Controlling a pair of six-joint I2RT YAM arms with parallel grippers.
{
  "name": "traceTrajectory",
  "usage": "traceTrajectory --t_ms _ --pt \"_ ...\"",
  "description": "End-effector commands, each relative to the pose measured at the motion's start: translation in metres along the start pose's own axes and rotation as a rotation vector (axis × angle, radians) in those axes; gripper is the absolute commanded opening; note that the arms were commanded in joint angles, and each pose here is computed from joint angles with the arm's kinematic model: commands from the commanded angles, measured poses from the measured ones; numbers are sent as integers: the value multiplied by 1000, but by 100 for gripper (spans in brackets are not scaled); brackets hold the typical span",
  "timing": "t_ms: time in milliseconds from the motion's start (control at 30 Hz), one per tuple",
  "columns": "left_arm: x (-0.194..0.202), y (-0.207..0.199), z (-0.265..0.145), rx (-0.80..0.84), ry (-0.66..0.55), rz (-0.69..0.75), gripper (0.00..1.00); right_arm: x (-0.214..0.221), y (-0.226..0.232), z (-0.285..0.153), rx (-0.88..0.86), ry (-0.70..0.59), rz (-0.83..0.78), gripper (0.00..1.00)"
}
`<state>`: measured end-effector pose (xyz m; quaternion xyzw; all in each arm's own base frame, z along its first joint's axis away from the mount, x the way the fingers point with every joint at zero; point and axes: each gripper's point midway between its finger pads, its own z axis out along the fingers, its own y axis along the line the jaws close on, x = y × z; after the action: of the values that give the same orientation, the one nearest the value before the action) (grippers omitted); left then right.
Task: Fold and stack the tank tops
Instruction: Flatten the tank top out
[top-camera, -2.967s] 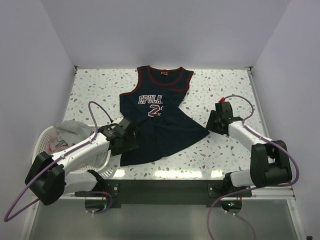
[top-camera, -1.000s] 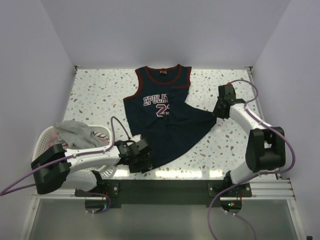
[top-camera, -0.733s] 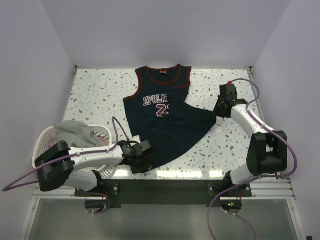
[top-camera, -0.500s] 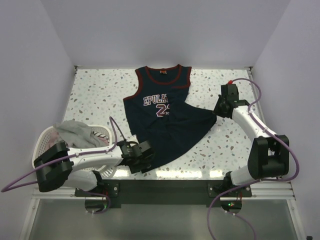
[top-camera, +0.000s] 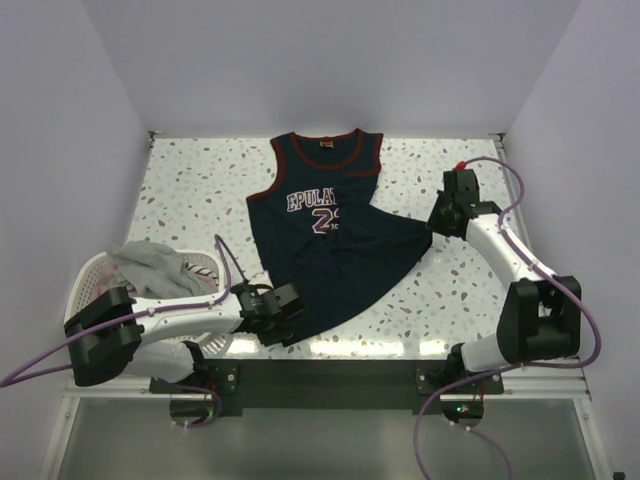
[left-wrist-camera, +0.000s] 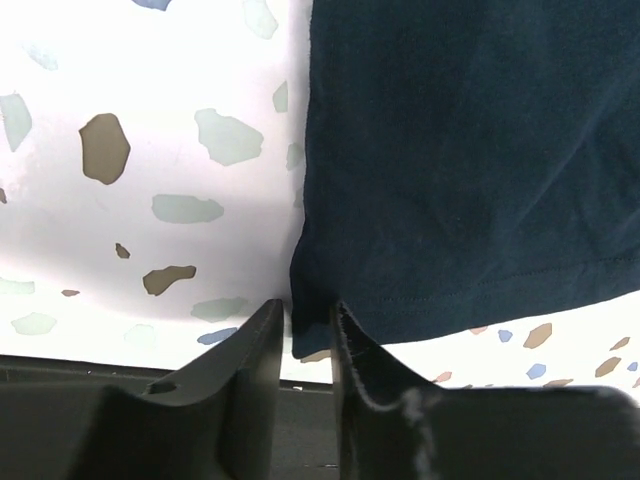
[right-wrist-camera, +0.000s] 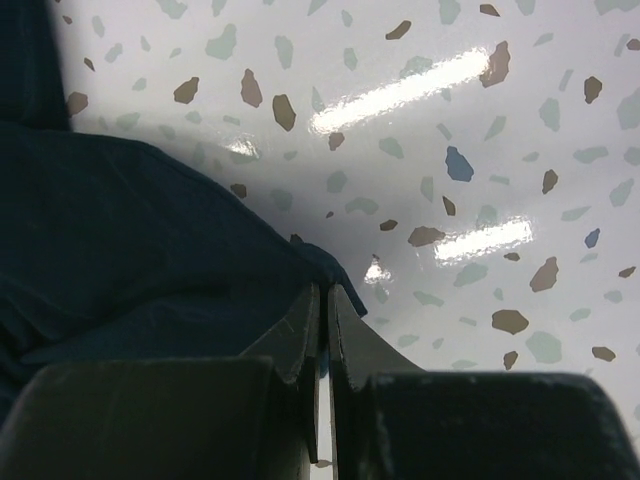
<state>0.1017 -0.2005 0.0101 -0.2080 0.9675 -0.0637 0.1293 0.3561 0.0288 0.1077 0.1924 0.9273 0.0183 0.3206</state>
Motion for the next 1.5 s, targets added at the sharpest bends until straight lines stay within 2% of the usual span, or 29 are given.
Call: traceTrajectory --t_ms 0,100,167,200,233,333,367,433,467,500,533,600,633,667,700,733,833,867,900,933,1100,1200,1333,1467 --pt "-2 32 24 -109 -44 22 27 -3 4 -12 -43 -19 -2 0" --pt "-6 23 25 -70 -63 40 21 -2 12 -18 -93 -17 13 0" --pt "-11 13 23 -32 -84 42 12 -3 18 -23 -128 -18 26 0" --pt "-14 10 20 -19 -94 54 3 -2 23 -26 -155 -11 28 0" --pt "-19 9 18 -15 -108 58 0 -5 27 -32 -176 -21 36 0" --pt "-46 -8 -6 57 -184 74 0 -7 39 -47 -249 -17 51 0" --pt "-64 -27 -32 142 -242 87 0 -11 44 -57 -284 -33 57 0" --pt "-90 -39 -66 202 -314 82 0 -21 57 -79 -360 -49 80 0" --pt "-115 -59 -111 305 -397 87 0 -31 61 -98 -399 -88 92 0" --pt "-135 -62 -135 333 -451 67 0 -43 69 -118 -442 -113 100 0" --pt "-157 -74 -187 422 -523 45 0 -53 71 -133 -465 -137 133 0" --pt "-188 -73 -241 442 -656 65 0 -89 79 -187 -541 -254 165 0" --pt "-206 -80 -297 519 -732 31 0 -102 80 -206 -557 -291 204 0" --pt "-221 -77 -325 519 -810 37 0 -114 81 -227 -575 -333 222 0" --pt "-230 -76 -351 544 -855 24 0 -136 84 -267 -624 -419 236 0" --pt "-242 -79 -401 638 -924 -20 0 -147 85 -287 -646 -461 273 0" --pt "-256 -76 -482 788 -1067 -15 0 -178 85 -369 -753 -634 313 0" --pt "-258 -74 -498 825 -1094 -24 0 -183 80 -387 -756 -678 328 0" --pt "-261 -72 -519 880 -1131 -48 0 -191 74 -429 -796 -772 330 0" --pt "-261 -66 -538 920 -1169 -34 0 -193 70 -449 -812 -820 330 0" --pt "-263 -40 -595 1047 -1281 -89 0 -193 36 -558 -862 -1088 345 0" --pt "-262 -30 -620 1105 -1321 -108 0 -190 18 -591 -855 -1188 374 0" --pt "-267 -29 -626 1099 -1341 -129 0 -193 16 -590 -837 -1200 376 0" --pt "-277 -37 -611 1024 -1360 -152 0 -204 32 -544 -804 -1108 362 0"
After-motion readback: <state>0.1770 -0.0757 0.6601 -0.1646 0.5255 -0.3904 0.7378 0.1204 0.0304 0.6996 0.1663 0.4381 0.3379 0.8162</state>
